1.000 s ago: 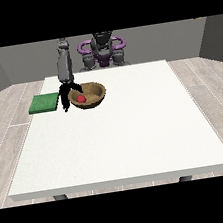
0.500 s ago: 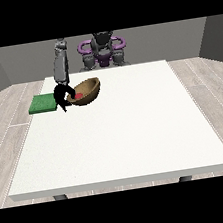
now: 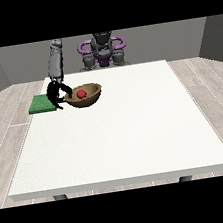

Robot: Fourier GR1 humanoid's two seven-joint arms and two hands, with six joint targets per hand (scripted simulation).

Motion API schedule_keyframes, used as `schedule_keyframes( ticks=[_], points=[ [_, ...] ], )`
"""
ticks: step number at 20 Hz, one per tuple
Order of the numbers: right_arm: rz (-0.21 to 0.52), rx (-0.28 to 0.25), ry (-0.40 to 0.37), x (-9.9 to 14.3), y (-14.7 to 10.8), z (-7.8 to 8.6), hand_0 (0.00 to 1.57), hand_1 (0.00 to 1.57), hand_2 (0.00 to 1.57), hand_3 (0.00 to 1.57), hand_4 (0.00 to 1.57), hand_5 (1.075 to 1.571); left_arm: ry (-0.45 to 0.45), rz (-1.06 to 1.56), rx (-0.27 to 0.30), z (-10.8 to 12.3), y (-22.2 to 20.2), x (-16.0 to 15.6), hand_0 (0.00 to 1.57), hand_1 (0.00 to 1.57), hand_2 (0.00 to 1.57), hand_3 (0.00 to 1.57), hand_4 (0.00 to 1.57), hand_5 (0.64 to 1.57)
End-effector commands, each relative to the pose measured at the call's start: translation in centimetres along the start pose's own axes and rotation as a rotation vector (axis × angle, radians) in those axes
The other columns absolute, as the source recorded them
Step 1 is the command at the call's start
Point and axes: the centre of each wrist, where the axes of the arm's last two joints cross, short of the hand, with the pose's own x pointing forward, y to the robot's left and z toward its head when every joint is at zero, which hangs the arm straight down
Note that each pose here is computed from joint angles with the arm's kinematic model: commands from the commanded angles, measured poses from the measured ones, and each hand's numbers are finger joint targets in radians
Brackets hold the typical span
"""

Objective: Pick the cup and pour the ball into the bowl, then pick the bowl and place it on the pad

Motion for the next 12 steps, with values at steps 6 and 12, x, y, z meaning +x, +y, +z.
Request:
schedule_keyframes(
  ticks=[6,12],
  points=[
    [0.196,0.02,0.102,9.3,-5.1,-4.3,1.57,1.57,1.57,0.87,1.06,1.556,0.076,-0.017,0.109,2.9,5.1,-2.6,0.0,0.0,0.0,0.0,1.2,1.537],
    [0.215,0.034,0.075,14.2,-7.3,-5.2,1.57,1.57,1.57,0.67,1.07,1.566,0.098,-0.041,0.172,4.9,7.8,-3.5,0.0,0.0,0.0,0.0,1.2,1.545]
  ],
)
